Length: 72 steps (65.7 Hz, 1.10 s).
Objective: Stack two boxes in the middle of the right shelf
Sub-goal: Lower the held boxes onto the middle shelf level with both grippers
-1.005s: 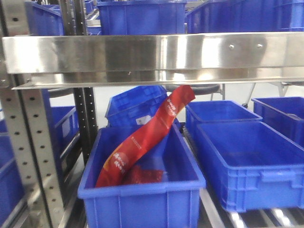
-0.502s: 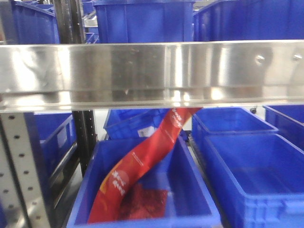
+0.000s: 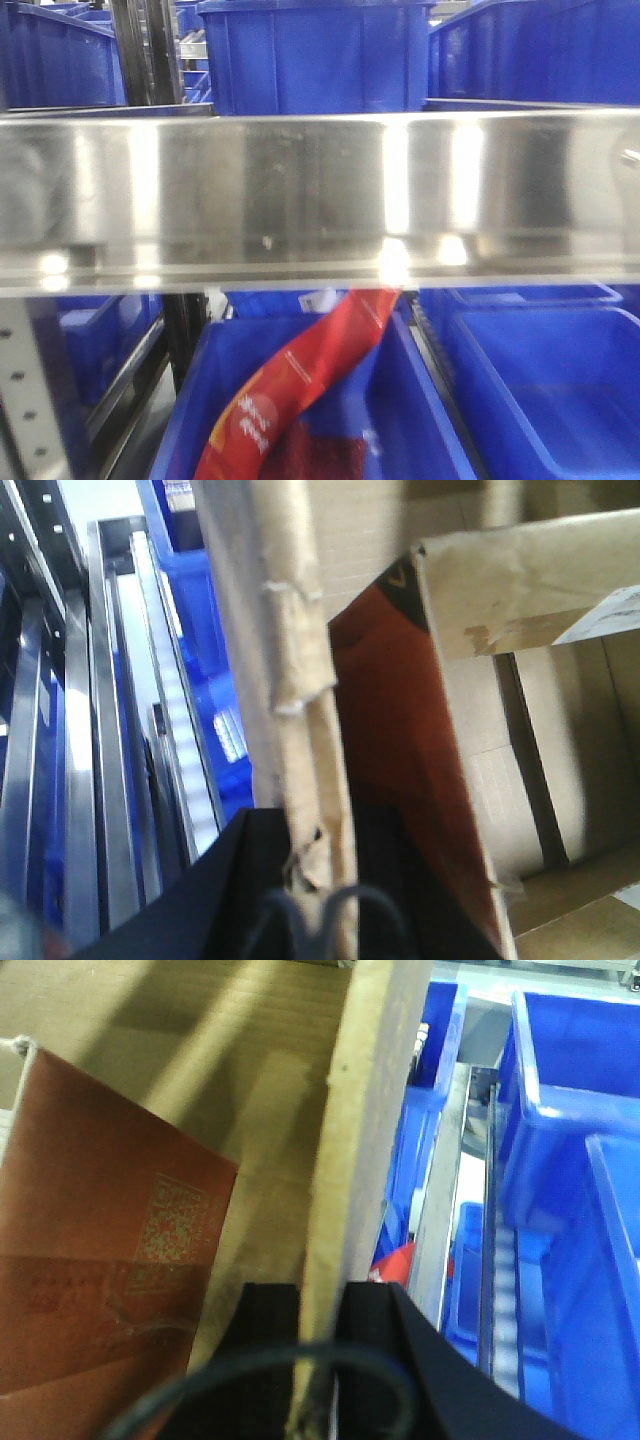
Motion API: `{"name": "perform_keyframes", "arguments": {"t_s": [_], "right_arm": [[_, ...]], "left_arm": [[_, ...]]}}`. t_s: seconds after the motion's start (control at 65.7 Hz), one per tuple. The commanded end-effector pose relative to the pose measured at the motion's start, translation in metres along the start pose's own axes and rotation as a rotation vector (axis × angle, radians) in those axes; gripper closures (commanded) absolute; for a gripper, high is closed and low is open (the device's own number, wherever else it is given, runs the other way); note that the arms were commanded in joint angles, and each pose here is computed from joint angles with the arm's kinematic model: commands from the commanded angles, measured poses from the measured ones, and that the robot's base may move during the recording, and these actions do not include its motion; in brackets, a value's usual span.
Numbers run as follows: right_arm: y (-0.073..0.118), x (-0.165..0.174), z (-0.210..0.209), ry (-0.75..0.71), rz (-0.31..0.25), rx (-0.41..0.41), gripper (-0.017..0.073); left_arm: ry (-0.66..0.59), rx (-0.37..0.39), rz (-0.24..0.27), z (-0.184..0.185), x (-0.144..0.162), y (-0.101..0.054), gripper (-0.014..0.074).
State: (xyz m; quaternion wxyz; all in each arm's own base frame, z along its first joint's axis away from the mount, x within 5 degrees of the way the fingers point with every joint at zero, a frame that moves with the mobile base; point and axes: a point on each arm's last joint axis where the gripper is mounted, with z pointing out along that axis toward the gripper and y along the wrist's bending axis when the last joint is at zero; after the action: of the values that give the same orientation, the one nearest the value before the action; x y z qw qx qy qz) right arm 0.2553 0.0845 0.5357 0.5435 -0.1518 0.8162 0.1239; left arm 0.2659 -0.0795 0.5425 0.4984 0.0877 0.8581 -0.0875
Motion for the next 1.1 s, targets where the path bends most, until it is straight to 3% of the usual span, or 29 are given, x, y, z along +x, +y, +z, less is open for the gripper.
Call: {"name": "perform_keyframes", "arguments": {"t_s": [0.0, 1.081], "right_arm": [[-0.0040, -0.0081, -0.0088, -0.079, -0.027, 0.039, 0.0713], [-0.0040, -0.0081, -0.0088, -0.079, -0.027, 0.039, 0.0713]], "left_arm": [[-0.074, -0.002, 0.006, -0.0129, -0.0065, 0.0004, 0.0705], [-0.074, -0.008, 0.008, -0.0129, -0.0066, 0.0009, 0.0705]]}}
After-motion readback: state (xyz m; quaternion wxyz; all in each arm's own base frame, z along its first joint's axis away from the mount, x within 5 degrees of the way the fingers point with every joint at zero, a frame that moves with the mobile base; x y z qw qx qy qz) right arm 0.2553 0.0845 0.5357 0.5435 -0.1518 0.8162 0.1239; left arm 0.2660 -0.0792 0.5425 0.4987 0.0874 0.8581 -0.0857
